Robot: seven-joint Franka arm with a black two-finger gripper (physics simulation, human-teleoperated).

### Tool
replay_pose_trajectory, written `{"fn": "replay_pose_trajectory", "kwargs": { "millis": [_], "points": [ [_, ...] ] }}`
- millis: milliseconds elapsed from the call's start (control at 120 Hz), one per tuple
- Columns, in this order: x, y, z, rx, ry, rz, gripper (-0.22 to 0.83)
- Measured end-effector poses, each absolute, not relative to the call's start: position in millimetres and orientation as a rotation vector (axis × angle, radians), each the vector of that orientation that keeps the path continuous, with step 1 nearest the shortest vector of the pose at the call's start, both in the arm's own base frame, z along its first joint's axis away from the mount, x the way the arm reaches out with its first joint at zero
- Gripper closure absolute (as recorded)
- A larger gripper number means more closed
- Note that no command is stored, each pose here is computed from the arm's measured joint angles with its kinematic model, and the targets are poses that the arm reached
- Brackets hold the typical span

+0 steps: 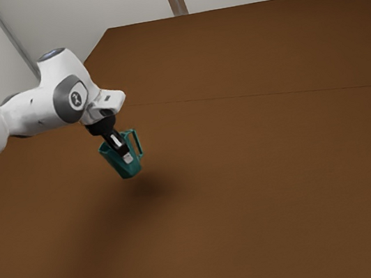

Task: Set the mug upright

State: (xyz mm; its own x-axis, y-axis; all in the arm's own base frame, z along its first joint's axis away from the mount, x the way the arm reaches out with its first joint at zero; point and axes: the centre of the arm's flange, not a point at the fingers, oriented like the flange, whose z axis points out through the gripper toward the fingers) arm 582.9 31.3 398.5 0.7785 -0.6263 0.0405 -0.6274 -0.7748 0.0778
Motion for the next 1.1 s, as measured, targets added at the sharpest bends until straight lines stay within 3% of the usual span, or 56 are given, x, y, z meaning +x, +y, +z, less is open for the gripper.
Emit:
{"fn": "replay_pose_trajectory", "kwargs": {
  "millis": [275,567,792,858,933,1100],
  "points": [
    [586,38,347,3.121,-0.962,0.033,0.77],
    [583,40,327,3.208,-0.726,0.079,0.77],
    [581,41,332,3.227,-0.578,0.102,0.31],
    [584,43,355,3.233,-0.54,0.146,0.23],
    [599,44,406,3.245,-0.502,0.238,0.16],
    [616,30,585,3.253,-0.437,0.419,0.07]
  ]
}}
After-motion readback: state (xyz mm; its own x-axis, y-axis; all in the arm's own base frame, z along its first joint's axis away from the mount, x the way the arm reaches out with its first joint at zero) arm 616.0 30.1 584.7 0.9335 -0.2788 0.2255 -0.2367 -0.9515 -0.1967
